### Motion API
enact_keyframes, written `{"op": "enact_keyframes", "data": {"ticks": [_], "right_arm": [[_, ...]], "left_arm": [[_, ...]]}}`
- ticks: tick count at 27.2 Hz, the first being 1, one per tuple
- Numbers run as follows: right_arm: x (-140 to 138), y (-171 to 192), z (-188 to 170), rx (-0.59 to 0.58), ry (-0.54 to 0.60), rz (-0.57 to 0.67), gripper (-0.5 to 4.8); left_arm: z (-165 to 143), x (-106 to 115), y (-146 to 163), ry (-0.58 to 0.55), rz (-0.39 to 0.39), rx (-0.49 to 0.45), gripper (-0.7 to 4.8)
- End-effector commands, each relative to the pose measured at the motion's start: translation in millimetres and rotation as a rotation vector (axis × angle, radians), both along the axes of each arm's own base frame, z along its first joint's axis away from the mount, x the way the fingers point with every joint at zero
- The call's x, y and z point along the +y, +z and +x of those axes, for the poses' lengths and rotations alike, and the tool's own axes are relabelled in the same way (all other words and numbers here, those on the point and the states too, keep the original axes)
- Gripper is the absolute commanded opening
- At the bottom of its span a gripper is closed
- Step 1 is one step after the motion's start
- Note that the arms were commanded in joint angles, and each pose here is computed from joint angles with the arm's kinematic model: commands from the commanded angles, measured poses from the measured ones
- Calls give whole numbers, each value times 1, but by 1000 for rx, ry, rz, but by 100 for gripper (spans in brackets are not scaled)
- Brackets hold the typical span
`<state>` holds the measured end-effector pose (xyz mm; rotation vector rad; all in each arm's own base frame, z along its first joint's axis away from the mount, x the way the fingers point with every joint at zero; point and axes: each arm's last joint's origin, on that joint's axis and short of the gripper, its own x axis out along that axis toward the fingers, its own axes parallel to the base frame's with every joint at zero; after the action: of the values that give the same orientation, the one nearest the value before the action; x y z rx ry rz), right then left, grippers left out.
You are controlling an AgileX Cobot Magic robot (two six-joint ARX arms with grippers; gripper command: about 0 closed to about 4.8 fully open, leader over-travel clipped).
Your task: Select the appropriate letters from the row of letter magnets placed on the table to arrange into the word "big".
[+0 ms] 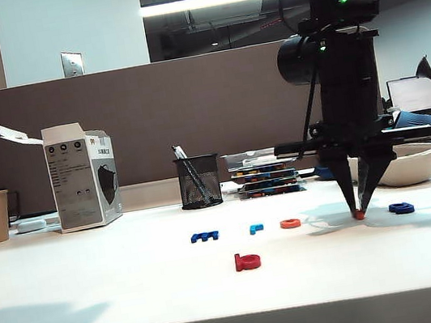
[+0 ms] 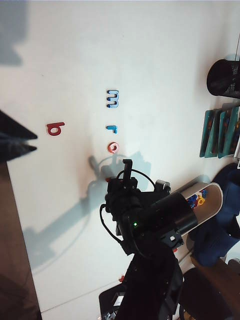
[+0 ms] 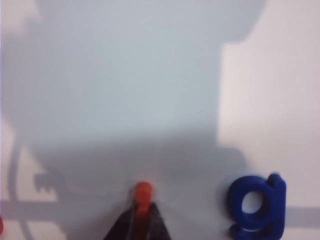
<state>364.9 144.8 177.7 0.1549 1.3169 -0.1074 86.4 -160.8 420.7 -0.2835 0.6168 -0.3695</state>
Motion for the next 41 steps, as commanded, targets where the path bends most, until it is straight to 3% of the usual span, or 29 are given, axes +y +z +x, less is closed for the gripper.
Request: {"op": "enact_keyframes", "data": {"ticks": [1, 7, 19, 31, 41], "right_arm": [[0, -2, 0, 7, 3, -8, 21], [-1, -2, -1, 12, -1, -28, 22], [-1, 4, -16, 134, 21, -8, 22], [50, 16, -51, 153, 131, 2, 22], [91, 16, -77, 98, 176, -37, 22]], "left_arm": [[0, 0, 2, 7, -12, -8, -5], [0, 0, 2, 7, -12, -8, -5], [0, 0, 2, 7, -12, -8, -5], [0, 0, 2, 7, -12, -8, -5], [0, 0, 2, 7, -12, -8, -5]]}}
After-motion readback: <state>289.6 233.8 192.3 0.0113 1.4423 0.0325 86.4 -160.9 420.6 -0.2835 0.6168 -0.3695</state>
